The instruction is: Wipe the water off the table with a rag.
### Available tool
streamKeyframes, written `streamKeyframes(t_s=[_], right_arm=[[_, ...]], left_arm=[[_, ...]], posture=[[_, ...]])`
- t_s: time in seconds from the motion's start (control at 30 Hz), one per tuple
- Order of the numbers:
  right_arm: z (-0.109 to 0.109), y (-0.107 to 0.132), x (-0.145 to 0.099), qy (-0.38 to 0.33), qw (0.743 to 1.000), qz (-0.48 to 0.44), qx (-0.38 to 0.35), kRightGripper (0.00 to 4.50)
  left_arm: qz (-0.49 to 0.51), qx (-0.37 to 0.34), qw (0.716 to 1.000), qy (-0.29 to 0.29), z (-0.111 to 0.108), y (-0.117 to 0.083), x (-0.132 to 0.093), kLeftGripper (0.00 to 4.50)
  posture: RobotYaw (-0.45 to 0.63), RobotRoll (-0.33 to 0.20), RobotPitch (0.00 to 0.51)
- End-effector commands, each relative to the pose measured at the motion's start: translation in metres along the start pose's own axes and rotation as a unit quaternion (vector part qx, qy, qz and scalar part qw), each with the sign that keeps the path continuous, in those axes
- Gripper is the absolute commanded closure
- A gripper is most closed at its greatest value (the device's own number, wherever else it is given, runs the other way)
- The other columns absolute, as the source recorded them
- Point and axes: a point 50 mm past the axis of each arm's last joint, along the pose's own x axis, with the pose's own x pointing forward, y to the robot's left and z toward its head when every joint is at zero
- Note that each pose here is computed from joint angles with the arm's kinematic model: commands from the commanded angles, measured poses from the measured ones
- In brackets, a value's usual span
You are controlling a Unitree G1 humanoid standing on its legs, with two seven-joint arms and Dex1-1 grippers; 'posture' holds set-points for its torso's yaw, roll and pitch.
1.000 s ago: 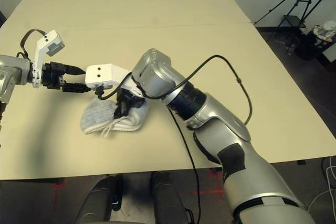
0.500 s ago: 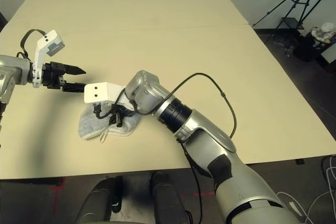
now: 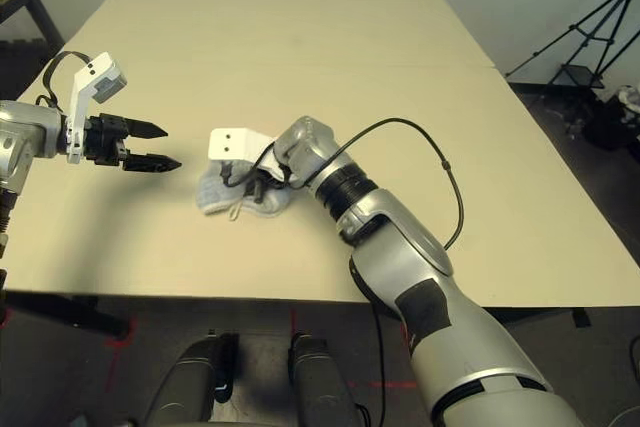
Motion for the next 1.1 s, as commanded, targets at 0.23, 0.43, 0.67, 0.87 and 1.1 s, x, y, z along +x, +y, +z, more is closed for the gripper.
streamKeyframes(t_s=[0.23, 0.43, 0.67, 0.87, 1.1], right_arm=[[-0.093, -0.053, -0.044, 0.149, 0.939, -0.296, 0.09, 4.3], [-0.121, -0.058, -0.063, 0.109, 0.909, -0.323, 0.239, 4.3], [-0.117, -0.065, -0.084, 0.089, 0.889, -0.324, 0.312, 4.3], [-0.115, -0.069, -0.127, 0.078, 0.864, -0.352, 0.351, 4.3], [-0.156, -0.053, -0.172, 0.096, 0.826, -0.4, 0.386, 4.3]], left_arm=[[-0.003, 0.003, 1.0, 0.002, 0.0, -0.001, 0.002, 0.0], [0.0, -0.001, 1.0, -0.002, -0.003, -0.001, 0.003, 0.0], [0.017, 0.005, 1.0, -0.023, 0.002, 0.003, 0.008, 0.0], [0.05, 0.018, 0.997, -0.055, 0.012, 0.012, 0.01, 0.0], [0.103, 0.028, 0.989, -0.1, 0.022, 0.022, 0.009, 0.0]], posture=[[0.04, 0.0, 0.206], [0.03, 0.0, 0.21], [0.02, 0.0, 0.216], [0.0, 0.0, 0.22], [0.0, 0.0, 0.22]])
